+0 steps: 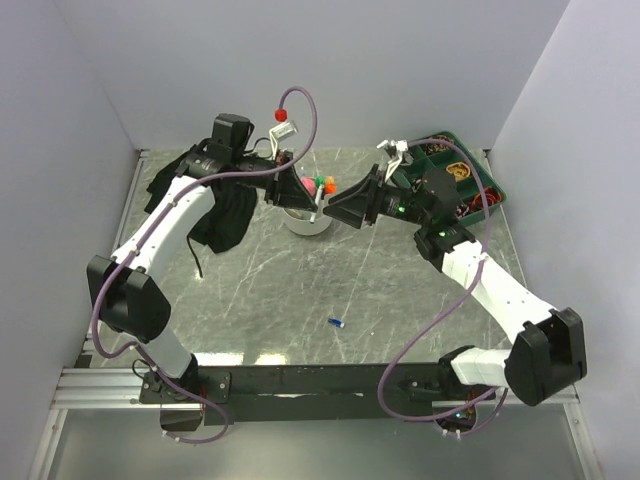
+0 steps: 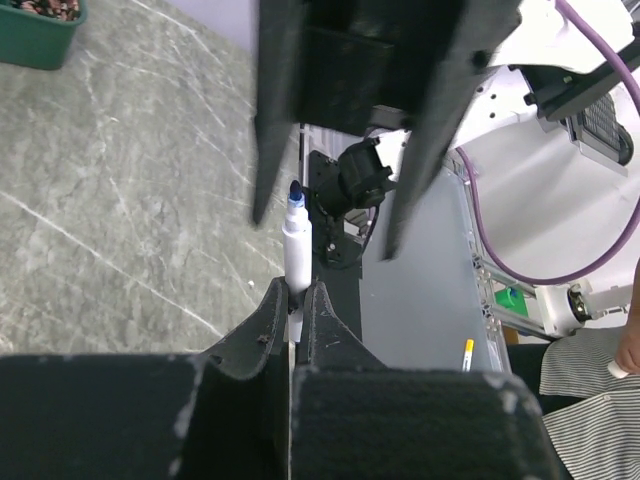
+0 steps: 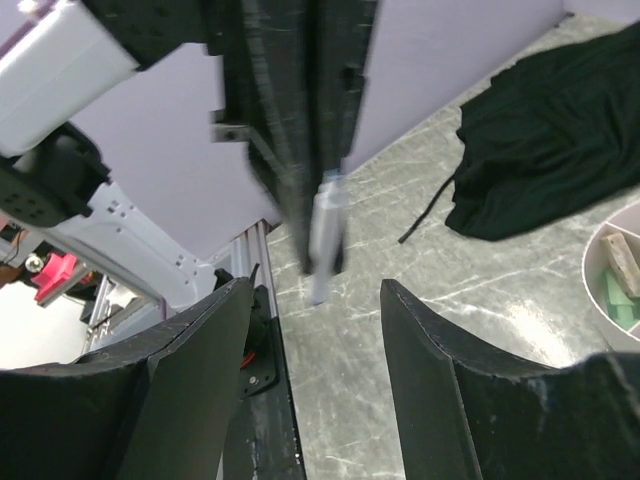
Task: Sort the stationery into containers
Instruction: Pick up the pen from the center of the board, then close the pen cap on the pen.
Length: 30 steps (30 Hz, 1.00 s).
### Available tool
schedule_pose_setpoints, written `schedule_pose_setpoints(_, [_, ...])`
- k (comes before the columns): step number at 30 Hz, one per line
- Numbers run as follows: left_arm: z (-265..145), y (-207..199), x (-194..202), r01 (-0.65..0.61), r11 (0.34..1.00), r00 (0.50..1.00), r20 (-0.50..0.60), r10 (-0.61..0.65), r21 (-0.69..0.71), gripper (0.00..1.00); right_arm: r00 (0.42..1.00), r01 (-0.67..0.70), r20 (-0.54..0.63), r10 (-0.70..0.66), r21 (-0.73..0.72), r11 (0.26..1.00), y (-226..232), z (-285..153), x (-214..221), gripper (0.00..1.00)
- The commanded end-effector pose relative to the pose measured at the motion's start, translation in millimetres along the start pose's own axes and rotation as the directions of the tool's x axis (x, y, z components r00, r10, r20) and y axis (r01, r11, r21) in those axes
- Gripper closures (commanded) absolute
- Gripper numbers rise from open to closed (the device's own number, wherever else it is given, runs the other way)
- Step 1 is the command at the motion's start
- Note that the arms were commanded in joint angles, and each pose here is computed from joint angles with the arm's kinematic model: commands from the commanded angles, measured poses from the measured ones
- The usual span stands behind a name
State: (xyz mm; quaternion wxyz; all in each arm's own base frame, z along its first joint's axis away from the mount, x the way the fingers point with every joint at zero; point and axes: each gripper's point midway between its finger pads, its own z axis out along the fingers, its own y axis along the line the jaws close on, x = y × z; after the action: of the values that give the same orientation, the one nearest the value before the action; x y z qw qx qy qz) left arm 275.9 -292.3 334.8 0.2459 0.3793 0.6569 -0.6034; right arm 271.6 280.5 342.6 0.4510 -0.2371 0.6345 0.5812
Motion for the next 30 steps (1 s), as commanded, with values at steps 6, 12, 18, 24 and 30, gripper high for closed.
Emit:
schedule_pose_setpoints(6, [7,-17,-2,-0.035,0.997,0.999,-0.002,0.035,0.063,0.99,0.996,0.063,0.07,-0.059,-0.045,0.997,10,18,-28,0.38])
schedule_pose_setpoints(12, [15,-18,-1,-0.025,0.996,1.0,-0.015,0.026,0.084,0.99,0.994,0.073,0.09,-0.067,-0.062,0.995,17,24,-33,0.41])
schedule_pose_setpoints(18, [18,-18,0,-0.022,0.996,1.0,-0.018,0.024,0.089,0.99,0.993,0.072,0.096,-0.067,-0.053,0.996,14,25,-33,0.61])
schedule_pose_setpoints(24, [18,-15,0,-0.009,0.997,1.0,-0.019,0.01,0.076,0.99,0.993,0.071,0.101,-0.067,-0.034,0.997,11,25,-32,1.0])
schedule_pose_setpoints(30, [19,-11,-2,0.007,0.998,1.0,-0.011,-0.007,0.067,0.7,0.99,0.067,0.125,-0.064,-0.019,0.998,11,24,-39,1.0])
